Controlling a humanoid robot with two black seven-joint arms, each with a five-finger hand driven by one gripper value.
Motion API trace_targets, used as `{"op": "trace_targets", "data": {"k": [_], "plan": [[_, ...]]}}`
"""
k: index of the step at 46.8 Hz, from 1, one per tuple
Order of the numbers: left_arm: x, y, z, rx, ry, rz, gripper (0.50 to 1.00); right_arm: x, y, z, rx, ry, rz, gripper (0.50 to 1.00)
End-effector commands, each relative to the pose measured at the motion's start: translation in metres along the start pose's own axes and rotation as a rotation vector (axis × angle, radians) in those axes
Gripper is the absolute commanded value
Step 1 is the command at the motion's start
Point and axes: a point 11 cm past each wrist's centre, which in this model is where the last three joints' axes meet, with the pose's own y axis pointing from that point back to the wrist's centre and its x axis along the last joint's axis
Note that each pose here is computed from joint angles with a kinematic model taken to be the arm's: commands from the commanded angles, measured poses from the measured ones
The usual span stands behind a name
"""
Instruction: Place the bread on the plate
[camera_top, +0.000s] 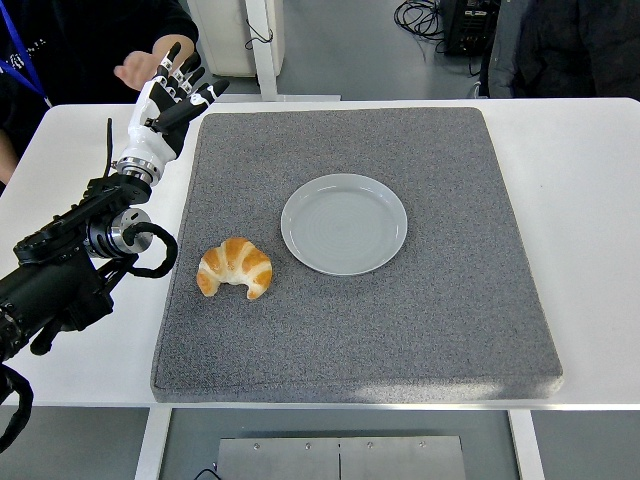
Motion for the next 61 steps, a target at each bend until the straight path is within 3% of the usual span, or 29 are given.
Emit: {"op": "trace_targets", "data": {"k": [1, 61], "plan": [[-0.0004, -0.0004, 0.0006, -0.001, 0.0, -0.001, 0.974, -0.0001, 0.0, 0.0, 0.0, 0.0, -0.001, 1.0], [-0.0073, -0.0008, -0.0033, 0.002, 0.013, -0.009, 0.972, -0.0007, 0.0, -0.0001, 0.0, -0.001, -0.003, 1.0]]}}
